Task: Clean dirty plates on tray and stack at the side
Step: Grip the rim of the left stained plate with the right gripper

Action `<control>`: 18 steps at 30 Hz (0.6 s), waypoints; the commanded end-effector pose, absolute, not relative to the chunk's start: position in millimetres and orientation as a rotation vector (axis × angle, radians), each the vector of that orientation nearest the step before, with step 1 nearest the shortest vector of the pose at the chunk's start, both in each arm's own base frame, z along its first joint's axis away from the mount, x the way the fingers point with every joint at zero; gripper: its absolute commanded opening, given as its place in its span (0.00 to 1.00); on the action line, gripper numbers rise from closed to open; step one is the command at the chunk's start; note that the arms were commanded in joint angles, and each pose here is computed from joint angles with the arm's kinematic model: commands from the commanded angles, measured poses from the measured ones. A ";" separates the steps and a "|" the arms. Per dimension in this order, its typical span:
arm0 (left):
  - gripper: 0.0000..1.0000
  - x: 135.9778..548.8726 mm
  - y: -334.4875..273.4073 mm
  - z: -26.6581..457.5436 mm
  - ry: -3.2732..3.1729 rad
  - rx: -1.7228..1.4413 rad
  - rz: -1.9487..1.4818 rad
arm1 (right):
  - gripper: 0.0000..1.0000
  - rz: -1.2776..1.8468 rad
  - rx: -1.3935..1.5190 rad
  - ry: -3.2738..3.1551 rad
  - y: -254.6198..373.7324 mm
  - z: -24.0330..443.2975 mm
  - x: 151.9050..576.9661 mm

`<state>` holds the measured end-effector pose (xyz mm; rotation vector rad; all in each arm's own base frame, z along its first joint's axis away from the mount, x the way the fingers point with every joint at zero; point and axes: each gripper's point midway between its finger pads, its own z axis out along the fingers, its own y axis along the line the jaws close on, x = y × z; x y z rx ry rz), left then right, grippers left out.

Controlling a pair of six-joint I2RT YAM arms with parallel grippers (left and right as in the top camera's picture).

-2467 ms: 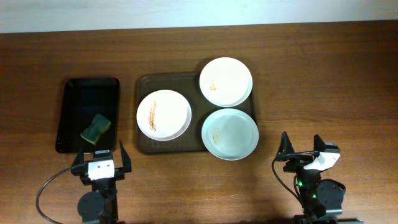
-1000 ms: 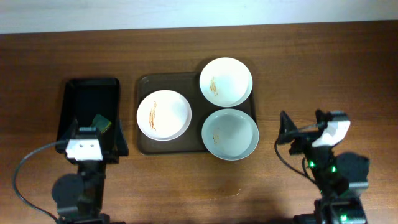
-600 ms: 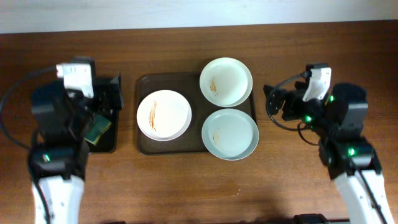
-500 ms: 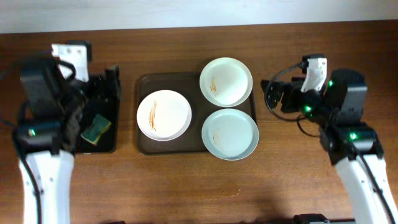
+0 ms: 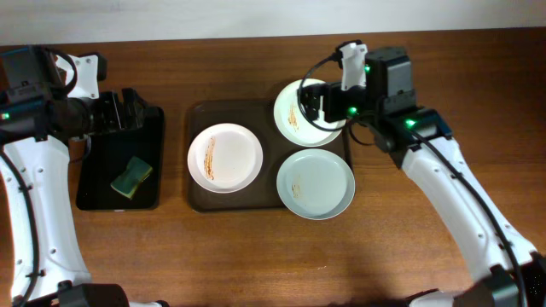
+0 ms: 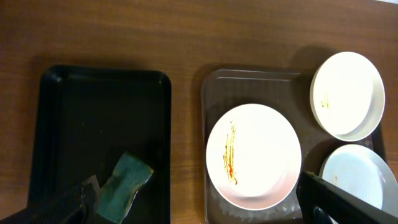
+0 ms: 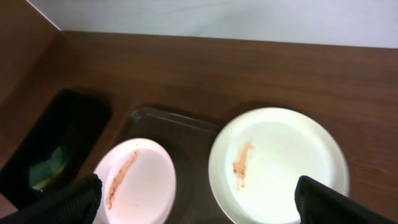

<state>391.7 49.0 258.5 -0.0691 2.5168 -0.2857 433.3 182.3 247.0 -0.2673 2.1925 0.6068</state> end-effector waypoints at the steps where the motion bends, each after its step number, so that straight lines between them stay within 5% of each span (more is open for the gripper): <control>1: 0.99 394.1 53.9 265.0 2.501 -0.079 -0.250 | 0.95 0.689 -0.218 2.211 212.0 242.1 437.0; 7: 0.99 391.4 87.5 240.5 2.601 -0.334 -0.069 | 0.95 0.571 -0.234 2.333 241.1 254.9 440.6; 10: 0.98 384.6 101.4 232.4 2.653 -0.431 0.030 | 0.88 0.569 -0.263 2.406 260.7 237.9 445.4; 18: 0.91 388.0 106.3 228.1 2.654 -0.439 0.060 | 0.61 0.453 -0.261 2.714 299.9 99.0 432.0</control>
